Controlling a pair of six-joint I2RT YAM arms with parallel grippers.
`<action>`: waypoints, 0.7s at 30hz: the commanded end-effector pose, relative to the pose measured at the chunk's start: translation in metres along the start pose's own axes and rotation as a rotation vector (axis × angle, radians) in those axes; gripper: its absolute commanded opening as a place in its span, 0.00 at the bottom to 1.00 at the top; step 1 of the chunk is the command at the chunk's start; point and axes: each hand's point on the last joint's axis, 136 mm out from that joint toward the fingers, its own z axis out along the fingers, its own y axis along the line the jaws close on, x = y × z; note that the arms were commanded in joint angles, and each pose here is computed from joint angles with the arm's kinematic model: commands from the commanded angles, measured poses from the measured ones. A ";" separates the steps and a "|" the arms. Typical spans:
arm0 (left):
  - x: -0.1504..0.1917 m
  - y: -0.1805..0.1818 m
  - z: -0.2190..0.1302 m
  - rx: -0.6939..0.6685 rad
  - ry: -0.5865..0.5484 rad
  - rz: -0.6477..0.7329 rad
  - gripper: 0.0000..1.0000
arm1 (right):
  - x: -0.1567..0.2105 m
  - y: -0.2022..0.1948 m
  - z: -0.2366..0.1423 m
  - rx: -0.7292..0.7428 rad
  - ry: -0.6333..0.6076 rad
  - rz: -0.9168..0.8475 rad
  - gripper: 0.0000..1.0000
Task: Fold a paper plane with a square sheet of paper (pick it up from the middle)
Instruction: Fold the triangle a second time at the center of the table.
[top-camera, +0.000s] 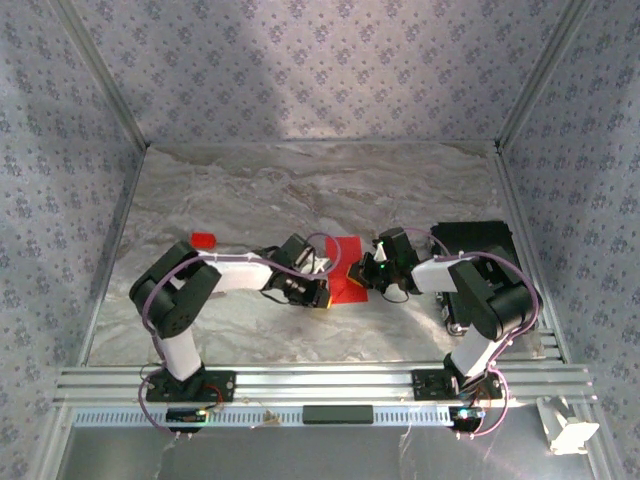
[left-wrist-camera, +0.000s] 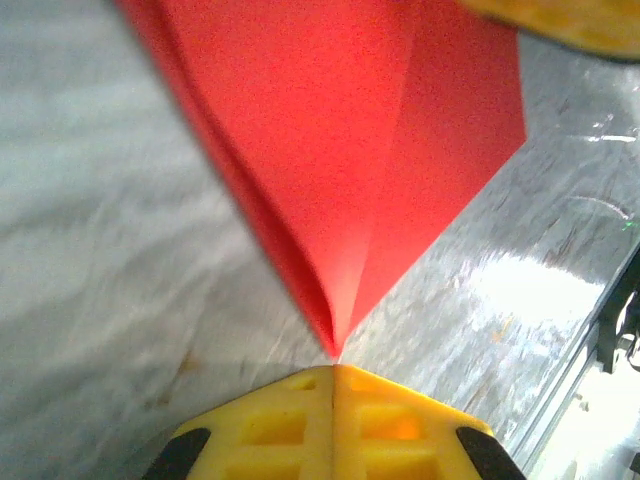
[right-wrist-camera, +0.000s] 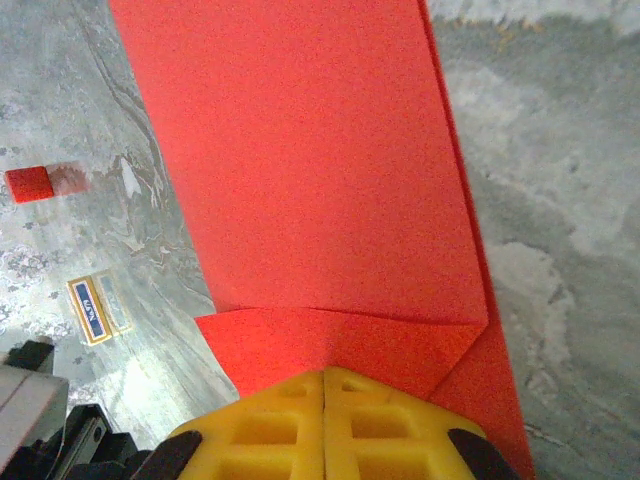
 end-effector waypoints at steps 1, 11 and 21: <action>-0.001 -0.009 -0.017 0.002 -0.030 -0.002 0.03 | 0.009 -0.039 0.001 0.119 0.014 0.078 0.07; -0.053 -0.042 -0.013 0.096 -0.099 0.015 0.03 | 0.008 -0.039 0.001 0.120 0.009 0.076 0.07; -0.045 0.006 0.020 -0.055 -0.027 -0.068 0.00 | 0.004 -0.030 -0.001 0.094 0.005 0.066 0.07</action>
